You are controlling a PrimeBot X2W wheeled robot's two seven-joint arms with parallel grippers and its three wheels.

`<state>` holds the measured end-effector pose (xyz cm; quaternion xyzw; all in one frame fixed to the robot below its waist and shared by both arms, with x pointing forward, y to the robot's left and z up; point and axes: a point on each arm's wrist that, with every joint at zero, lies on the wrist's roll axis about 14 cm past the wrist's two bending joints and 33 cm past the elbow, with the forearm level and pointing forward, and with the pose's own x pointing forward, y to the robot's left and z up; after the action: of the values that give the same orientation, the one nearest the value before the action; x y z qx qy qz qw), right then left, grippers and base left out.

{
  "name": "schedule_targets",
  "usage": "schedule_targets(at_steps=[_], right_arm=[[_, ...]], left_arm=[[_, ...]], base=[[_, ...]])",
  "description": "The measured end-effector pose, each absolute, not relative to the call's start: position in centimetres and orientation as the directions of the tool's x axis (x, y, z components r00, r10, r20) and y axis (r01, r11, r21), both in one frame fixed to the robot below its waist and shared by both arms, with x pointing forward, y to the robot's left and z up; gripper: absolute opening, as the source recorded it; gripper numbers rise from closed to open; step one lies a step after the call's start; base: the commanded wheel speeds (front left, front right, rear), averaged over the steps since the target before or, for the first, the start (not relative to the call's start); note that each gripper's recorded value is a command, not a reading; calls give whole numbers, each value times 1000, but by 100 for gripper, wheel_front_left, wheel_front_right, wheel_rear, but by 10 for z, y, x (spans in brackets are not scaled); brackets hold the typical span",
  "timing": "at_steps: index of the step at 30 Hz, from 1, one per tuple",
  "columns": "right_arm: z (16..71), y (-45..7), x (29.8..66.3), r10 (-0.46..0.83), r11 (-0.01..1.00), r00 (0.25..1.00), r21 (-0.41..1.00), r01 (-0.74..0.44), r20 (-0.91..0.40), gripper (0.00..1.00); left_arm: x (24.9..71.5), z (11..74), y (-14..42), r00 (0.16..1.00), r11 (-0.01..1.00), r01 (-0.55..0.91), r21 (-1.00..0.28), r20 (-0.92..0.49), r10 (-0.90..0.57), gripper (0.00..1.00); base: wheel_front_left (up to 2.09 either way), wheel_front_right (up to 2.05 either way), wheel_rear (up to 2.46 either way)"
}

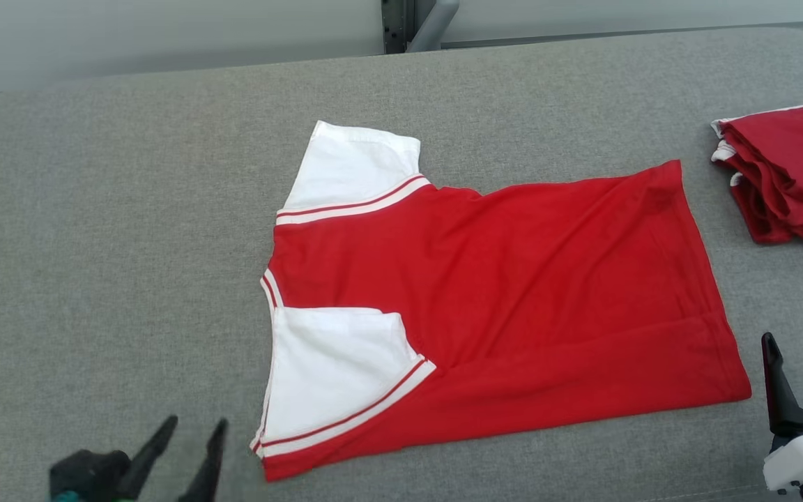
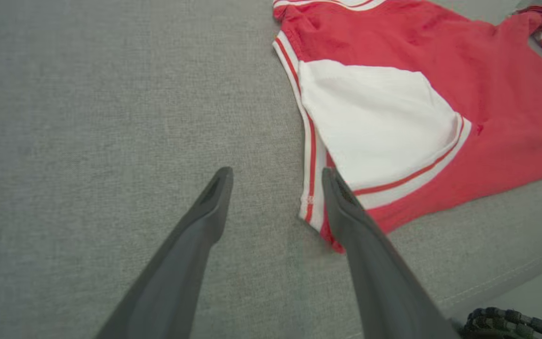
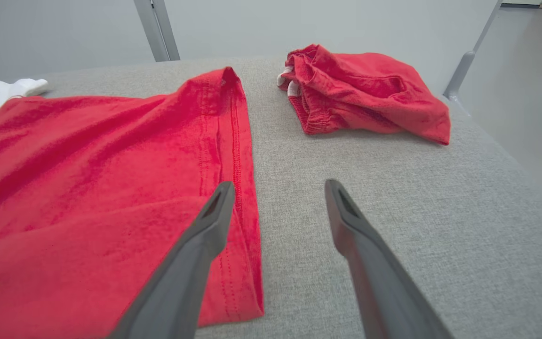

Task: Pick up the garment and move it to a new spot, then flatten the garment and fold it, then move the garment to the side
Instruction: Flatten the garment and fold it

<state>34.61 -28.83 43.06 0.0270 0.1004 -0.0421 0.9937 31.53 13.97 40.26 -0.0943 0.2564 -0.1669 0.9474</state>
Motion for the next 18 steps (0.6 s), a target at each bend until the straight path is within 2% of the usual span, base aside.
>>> schedule_targets(at_steps=[6, 10, 18], right_arm=[[443, -273, 351, -53, 997, 987, 50, 61, -151, 100], [451, -257, 366, -15, 998, 993, 57, 22, -116, 100], [460, -233, 410, 69, 997, 995, 33, -66, -73, 100]], left_arm=[[365, 464, 165, 930, 943, 190, -275, -257, -263, 100], [410, 507, 164, 955, 935, 219, -280, -132, -264, 100], [501, 526, 142, 899, 912, 344, -224, -202, -388, 100]], base=[[0, 0, 0], [0, 0, 0], [0, 0, 0]])
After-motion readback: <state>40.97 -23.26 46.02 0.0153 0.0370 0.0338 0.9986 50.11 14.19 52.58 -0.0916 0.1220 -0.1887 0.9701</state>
